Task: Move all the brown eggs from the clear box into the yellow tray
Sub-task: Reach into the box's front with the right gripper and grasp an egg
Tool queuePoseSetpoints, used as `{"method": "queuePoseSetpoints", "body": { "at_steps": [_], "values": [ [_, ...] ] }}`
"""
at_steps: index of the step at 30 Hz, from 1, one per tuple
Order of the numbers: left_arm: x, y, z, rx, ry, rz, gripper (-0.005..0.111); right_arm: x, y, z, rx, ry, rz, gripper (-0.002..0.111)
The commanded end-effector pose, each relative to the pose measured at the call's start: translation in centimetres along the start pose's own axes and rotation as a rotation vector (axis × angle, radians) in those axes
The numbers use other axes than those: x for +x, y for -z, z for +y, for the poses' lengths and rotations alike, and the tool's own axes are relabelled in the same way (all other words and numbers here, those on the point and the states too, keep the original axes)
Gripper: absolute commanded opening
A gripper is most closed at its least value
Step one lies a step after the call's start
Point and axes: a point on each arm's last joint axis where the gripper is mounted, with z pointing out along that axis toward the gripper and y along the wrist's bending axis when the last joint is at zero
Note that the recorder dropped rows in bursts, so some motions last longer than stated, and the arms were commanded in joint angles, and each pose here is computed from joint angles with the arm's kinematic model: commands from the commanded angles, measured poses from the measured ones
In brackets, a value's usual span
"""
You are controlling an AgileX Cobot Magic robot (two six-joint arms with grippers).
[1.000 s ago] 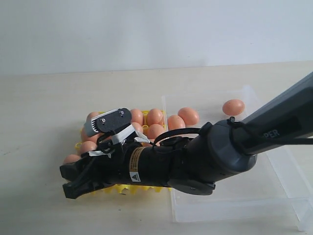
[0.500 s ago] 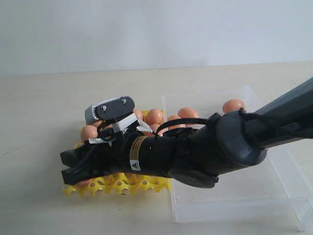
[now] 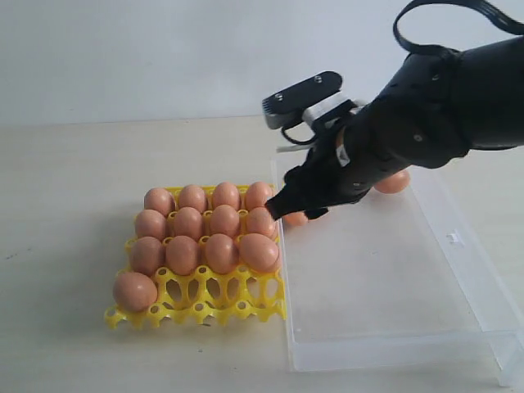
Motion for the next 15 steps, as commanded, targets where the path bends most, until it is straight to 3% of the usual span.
{"method": "queuePoseSetpoints", "body": {
  "at_steps": [1, 8, 15],
  "values": [
    [-0.3, 0.1, 0.0, 0.007, 0.009, -0.023, 0.000, -0.1, -1.0, -3.0, 0.046, -0.074, 0.000, 0.054],
    [-0.3, 0.1, 0.0, 0.007, 0.009, -0.023, 0.000, -1.8, -3.7, -6.4, 0.089, -0.157, -0.006, 0.059],
    [-0.3, 0.1, 0.0, 0.007, 0.009, -0.023, 0.000, -3.8, -6.9, -6.6, 0.073, -0.146, 0.059, 0.063]
  ]
}}
